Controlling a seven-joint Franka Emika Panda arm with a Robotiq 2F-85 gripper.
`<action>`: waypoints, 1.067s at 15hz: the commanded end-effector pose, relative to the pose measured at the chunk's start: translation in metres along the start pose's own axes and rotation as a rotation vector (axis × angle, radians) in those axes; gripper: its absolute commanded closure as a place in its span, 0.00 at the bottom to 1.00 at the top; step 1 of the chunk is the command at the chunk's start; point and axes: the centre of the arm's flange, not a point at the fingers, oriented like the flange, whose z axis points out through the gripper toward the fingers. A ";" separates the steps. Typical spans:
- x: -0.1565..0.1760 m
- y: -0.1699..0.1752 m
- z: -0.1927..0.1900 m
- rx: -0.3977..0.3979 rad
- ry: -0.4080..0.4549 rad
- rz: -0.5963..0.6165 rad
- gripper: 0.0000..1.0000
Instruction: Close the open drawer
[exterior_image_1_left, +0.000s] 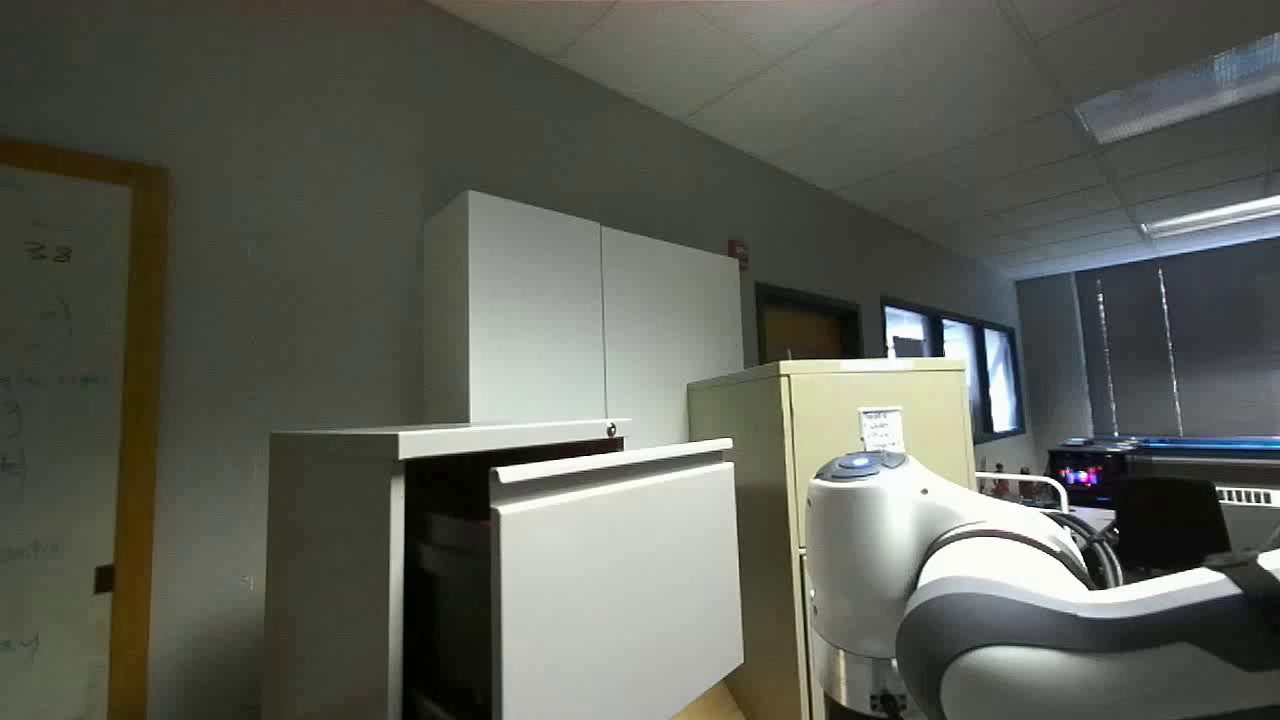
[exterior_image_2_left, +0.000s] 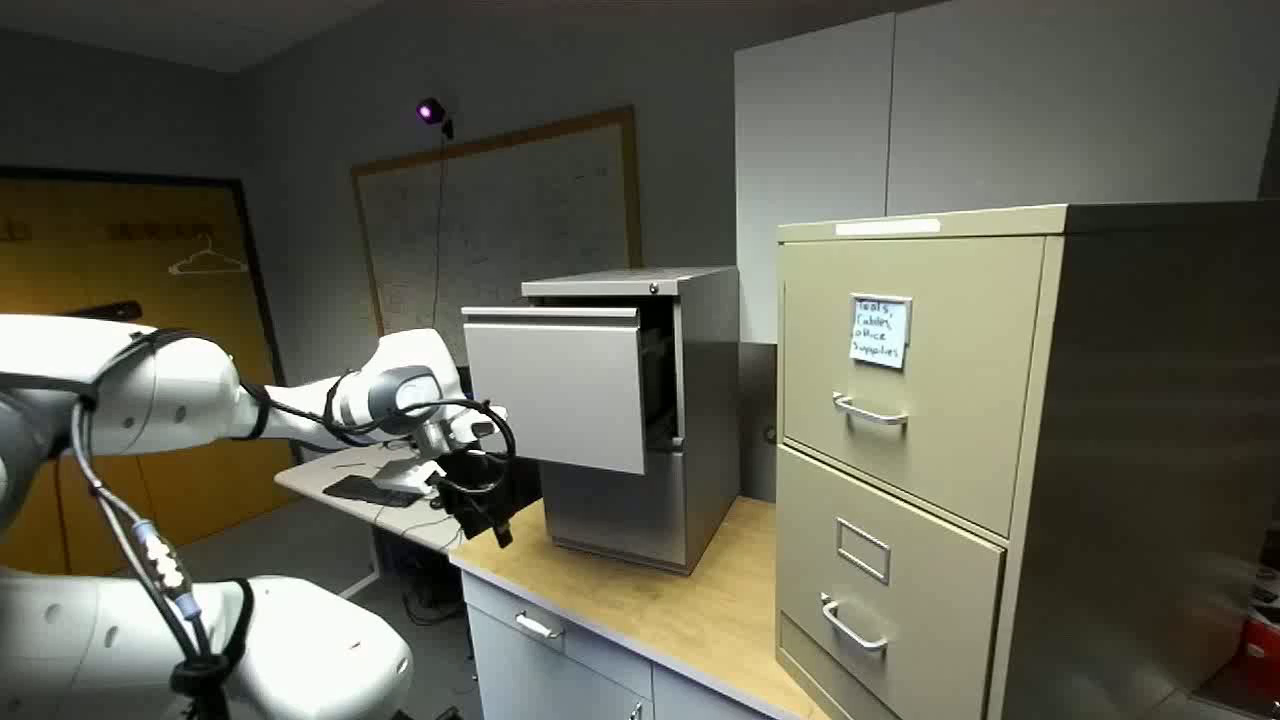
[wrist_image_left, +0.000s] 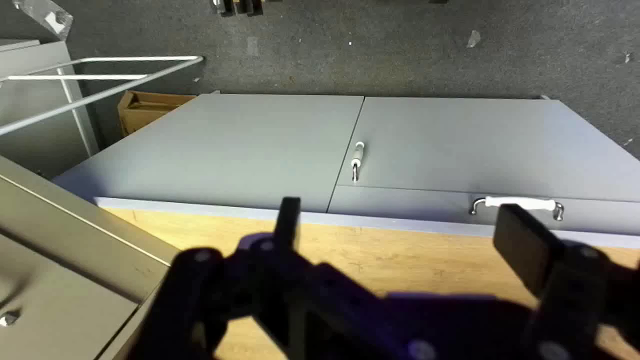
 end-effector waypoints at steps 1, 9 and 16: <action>0.000 0.000 0.001 -0.001 -0.003 0.000 0.00; 0.006 -0.001 -0.001 -0.012 0.021 -0.001 0.00; 0.047 -0.013 -0.057 0.027 0.276 -0.018 0.00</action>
